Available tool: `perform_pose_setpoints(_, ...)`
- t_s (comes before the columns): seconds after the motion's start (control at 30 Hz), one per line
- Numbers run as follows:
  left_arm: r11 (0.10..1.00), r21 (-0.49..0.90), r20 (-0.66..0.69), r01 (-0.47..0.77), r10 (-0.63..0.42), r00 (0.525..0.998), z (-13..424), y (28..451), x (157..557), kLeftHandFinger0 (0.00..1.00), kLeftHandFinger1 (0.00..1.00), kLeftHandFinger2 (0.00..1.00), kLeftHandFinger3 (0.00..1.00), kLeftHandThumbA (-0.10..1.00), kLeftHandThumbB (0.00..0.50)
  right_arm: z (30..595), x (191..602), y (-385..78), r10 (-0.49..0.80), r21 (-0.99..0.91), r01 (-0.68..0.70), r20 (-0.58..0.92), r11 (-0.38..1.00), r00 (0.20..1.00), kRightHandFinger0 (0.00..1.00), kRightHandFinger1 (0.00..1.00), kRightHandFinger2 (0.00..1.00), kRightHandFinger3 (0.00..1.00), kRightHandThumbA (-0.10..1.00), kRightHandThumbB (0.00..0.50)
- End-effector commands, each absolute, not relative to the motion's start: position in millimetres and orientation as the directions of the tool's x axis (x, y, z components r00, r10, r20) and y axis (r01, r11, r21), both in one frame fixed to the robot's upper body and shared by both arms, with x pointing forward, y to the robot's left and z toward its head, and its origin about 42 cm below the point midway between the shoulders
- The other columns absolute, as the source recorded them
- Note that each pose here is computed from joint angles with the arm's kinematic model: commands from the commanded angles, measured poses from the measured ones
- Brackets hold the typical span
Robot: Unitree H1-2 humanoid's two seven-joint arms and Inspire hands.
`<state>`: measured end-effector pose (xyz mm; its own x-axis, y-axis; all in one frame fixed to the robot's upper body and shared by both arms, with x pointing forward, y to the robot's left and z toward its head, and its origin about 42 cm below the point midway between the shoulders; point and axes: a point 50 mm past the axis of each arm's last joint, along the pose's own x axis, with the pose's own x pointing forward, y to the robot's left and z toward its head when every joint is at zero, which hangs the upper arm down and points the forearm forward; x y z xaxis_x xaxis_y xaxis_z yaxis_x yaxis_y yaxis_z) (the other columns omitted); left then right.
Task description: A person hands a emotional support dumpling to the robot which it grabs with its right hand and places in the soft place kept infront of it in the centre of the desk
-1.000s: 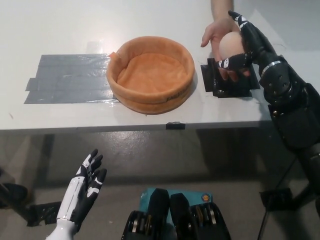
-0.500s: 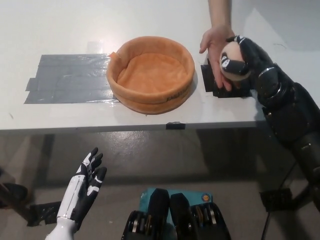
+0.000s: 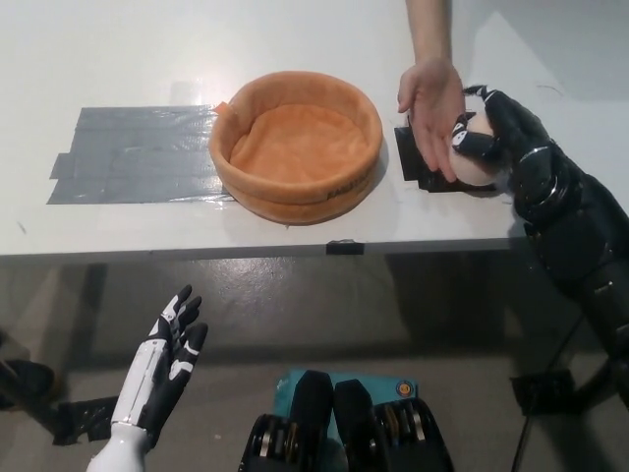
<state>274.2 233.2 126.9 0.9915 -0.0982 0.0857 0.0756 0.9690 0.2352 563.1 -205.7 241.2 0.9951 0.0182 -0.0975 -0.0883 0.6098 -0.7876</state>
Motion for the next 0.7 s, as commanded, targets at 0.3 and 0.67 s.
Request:
perform_pose_setpoints(0.3,0.967,0.245,0.143,0.063,-0.101,0.985,140,233,277,1.00,1.00,1.00,1.00,0.87,0.019,319,566,-188,-0.021,-0.443,0.123,0.227,0.888,0.974,0.00,0.42,0.86,0.78,-0.10,0.155)
perform_pose_setpoints(0.67,0.967,0.246,0.140,0.063,-0.100,0.985,141,234,276,1.00,1.00,1.00,1.00,0.88,0.038,369,554,-183,-0.044,0.179,-0.007,0.278,0.984,0.960,0.01,0.52,0.89,0.88,-0.10,0.136)
